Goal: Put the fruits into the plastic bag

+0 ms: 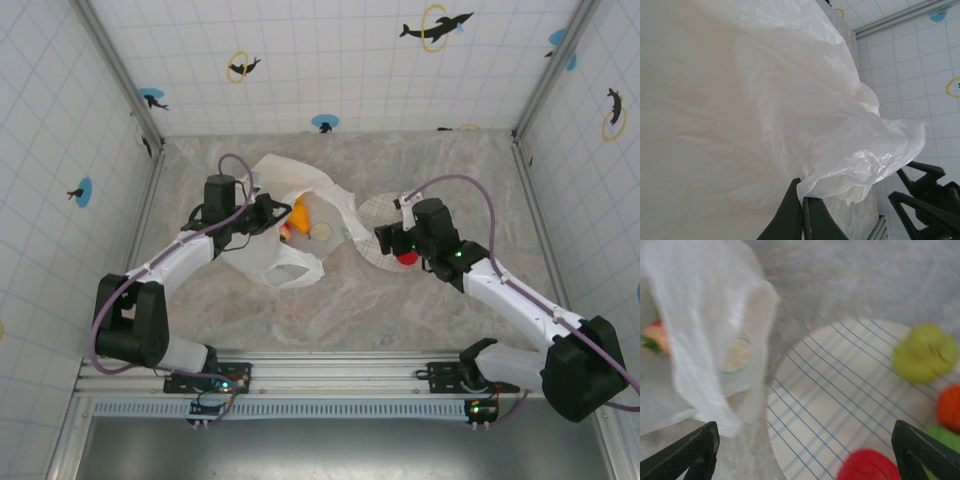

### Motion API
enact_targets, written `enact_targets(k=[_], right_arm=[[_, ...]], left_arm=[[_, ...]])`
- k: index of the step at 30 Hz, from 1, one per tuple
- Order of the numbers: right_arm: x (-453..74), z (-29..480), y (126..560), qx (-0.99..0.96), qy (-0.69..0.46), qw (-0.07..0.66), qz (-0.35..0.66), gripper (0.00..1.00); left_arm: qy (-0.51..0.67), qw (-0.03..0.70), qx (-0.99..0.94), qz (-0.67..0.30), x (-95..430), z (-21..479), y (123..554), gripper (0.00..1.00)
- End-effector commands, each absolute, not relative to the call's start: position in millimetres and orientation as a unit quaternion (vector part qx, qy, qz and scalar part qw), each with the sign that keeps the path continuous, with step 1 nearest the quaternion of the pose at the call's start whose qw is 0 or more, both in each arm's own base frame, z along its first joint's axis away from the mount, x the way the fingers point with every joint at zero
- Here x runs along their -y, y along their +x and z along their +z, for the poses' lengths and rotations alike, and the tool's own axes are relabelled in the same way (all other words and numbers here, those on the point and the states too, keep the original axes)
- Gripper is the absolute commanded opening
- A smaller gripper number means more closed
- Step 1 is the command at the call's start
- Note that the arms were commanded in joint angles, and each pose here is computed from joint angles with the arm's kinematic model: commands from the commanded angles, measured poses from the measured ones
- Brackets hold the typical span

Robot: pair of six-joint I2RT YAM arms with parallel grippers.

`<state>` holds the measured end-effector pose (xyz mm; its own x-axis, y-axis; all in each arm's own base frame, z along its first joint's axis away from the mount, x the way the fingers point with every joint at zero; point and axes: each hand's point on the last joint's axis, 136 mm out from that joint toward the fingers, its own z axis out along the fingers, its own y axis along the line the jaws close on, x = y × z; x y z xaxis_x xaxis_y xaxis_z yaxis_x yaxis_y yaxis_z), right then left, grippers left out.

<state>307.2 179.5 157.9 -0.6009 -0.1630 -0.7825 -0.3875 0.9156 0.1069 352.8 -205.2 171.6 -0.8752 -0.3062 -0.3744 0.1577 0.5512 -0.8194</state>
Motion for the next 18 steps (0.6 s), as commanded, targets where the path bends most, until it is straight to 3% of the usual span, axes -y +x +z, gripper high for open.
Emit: enact_targets(k=[1, 18], right_arm=[[-145.3, 124.5, 294.4, -0.922, -0.073, 0.373, 0.079, 0.91], [-135.9, 68.2, 290.5, -0.940, 0.049, 0.328, 0.085, 0.89]], left_arm=[[-0.048, 0.241, -0.846, -0.472, 204.4, 170.5, 353.9, 0.00], [-0.048, 0.240, -0.846, -0.474, 204.7, 170.4, 353.5, 0.00]])
